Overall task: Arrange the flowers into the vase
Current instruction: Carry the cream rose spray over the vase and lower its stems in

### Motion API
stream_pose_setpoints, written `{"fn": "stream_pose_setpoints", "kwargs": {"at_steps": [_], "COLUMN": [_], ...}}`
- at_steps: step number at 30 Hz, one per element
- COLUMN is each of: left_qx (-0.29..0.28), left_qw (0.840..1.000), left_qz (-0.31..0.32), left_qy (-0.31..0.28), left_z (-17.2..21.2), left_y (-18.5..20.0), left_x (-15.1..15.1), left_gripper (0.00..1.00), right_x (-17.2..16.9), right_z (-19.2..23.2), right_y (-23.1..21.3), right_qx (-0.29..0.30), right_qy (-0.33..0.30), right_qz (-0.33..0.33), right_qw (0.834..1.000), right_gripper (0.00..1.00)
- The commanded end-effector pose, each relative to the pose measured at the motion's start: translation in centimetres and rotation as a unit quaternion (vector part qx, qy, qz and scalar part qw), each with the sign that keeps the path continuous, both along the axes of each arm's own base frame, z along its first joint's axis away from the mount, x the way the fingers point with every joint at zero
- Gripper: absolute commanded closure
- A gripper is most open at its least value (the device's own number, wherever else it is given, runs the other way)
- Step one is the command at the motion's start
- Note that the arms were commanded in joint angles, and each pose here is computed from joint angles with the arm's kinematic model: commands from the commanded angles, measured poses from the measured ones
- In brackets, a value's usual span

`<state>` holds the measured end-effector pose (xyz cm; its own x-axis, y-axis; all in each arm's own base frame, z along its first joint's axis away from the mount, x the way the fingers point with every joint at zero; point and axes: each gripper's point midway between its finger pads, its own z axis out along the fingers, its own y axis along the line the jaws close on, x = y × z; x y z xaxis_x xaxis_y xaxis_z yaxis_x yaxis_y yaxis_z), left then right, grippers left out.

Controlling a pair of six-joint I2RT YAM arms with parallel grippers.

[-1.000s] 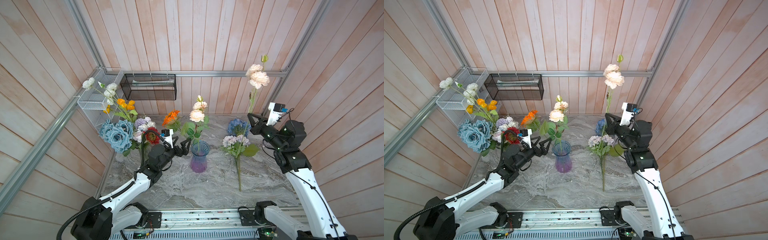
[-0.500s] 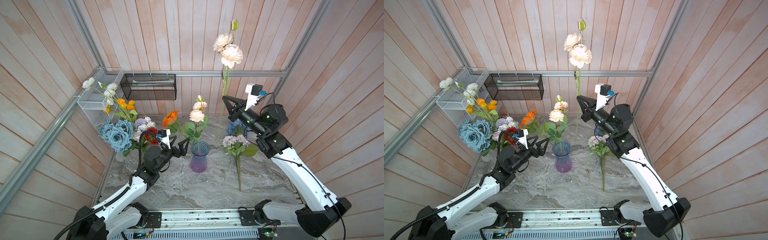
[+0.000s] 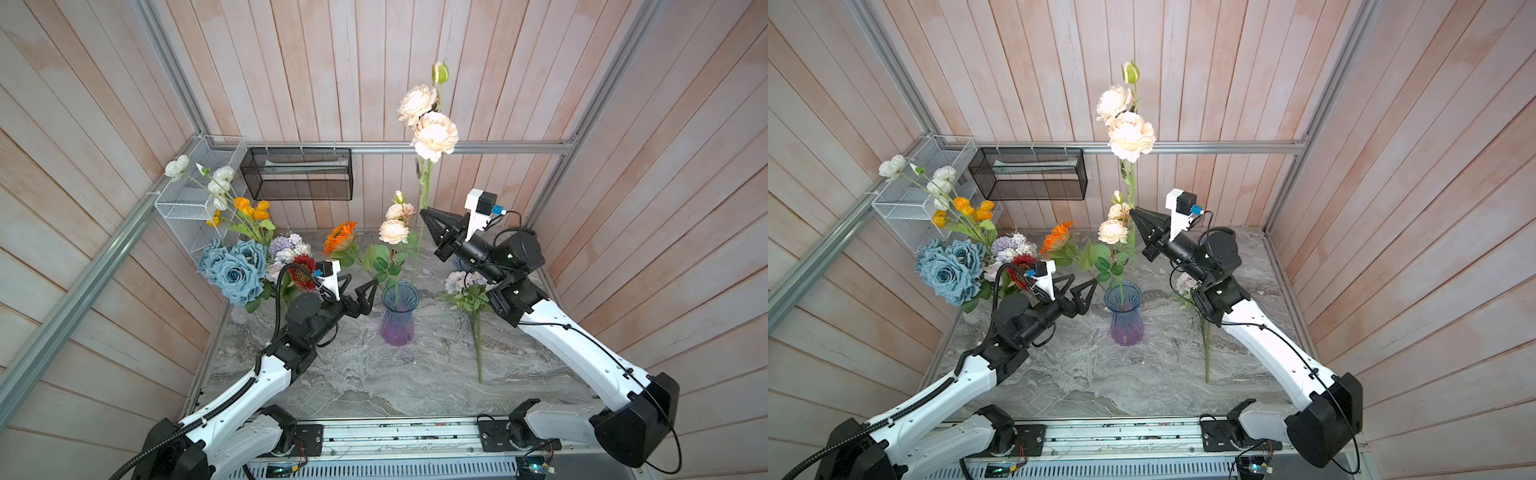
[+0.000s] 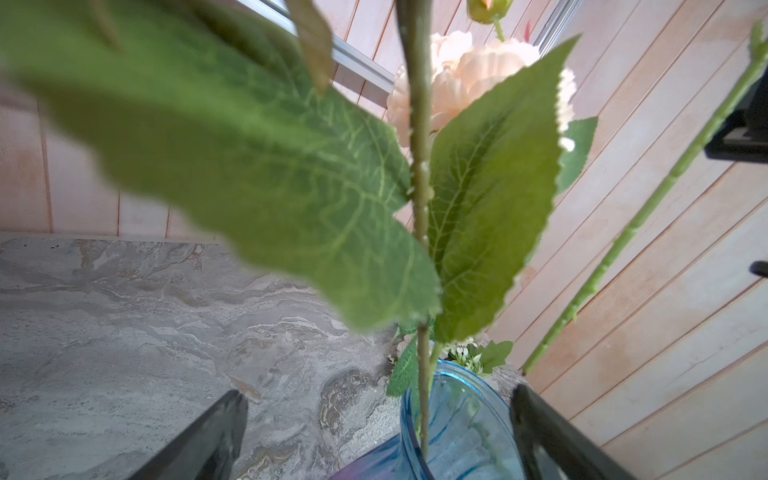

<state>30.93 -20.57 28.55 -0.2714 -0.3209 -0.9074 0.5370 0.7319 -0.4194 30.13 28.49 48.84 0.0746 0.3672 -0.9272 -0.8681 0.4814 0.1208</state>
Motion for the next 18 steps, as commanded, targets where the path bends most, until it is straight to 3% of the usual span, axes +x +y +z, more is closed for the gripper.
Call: {"fn": "stream_pose_setpoints", "kwargs": {"at_steps": [1, 18], "left_qx": [0.006, -0.011], "left_qw": [1.0, 0.997], "left_qz": [-0.003, -0.065], "left_qy": [-0.003, -0.038], "left_z": [-0.1, 2.9], "left_y": [0.3, -1.0], "left_x": [-0.4, -2.5], "left_gripper": [0.0, 0.0], "right_x": [-1.8, -2.3], "right_z": [-0.4, -13.6], "right_y": [1.2, 5.1], "right_qx": [0.006, -0.126], "right_qy": [-0.044, 0.033], "right_qz": [0.022, 0.003], "right_qw": [0.999, 0.991], "right_gripper": [1.0, 1.0]}}
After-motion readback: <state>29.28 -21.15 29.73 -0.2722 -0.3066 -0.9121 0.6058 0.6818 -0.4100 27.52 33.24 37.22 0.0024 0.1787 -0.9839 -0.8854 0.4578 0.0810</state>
